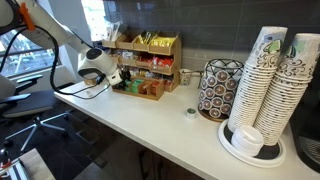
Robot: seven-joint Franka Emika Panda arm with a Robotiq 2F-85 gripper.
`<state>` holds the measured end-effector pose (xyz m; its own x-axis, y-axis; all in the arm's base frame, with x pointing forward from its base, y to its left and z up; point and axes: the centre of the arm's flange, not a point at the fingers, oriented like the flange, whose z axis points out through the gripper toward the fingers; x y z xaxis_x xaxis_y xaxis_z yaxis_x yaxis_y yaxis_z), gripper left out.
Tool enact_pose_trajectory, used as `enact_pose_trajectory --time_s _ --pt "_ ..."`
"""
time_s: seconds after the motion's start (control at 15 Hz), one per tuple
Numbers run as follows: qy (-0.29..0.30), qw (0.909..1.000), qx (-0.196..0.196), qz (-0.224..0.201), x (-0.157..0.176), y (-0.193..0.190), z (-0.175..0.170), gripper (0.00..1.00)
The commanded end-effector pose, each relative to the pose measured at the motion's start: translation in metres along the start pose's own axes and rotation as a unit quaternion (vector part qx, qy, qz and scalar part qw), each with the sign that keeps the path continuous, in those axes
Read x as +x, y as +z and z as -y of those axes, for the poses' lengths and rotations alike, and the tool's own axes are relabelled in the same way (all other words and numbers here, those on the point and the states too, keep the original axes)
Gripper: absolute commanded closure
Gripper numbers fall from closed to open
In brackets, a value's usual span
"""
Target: Put one green sachet on the counter
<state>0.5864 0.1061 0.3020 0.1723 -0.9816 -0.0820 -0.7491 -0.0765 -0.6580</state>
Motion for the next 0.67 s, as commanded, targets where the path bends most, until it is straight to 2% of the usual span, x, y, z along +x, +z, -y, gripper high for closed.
enact_pose_trajectory --time_s 0.0,0.13,0.27,0.6 --pt "0.018 0.9998 0.010 -0.007 0.002 0.001 -0.007 0.68" --pt "0.019 0.9997 0.015 -0.009 0.001 -0.003 -0.005 0.86" --pt "0.019 0.9996 0.019 -0.012 0.002 -0.007 -0.004 0.99" --pt "0.023 0.9994 0.019 -0.017 0.003 -0.013 -0.003 1.00"
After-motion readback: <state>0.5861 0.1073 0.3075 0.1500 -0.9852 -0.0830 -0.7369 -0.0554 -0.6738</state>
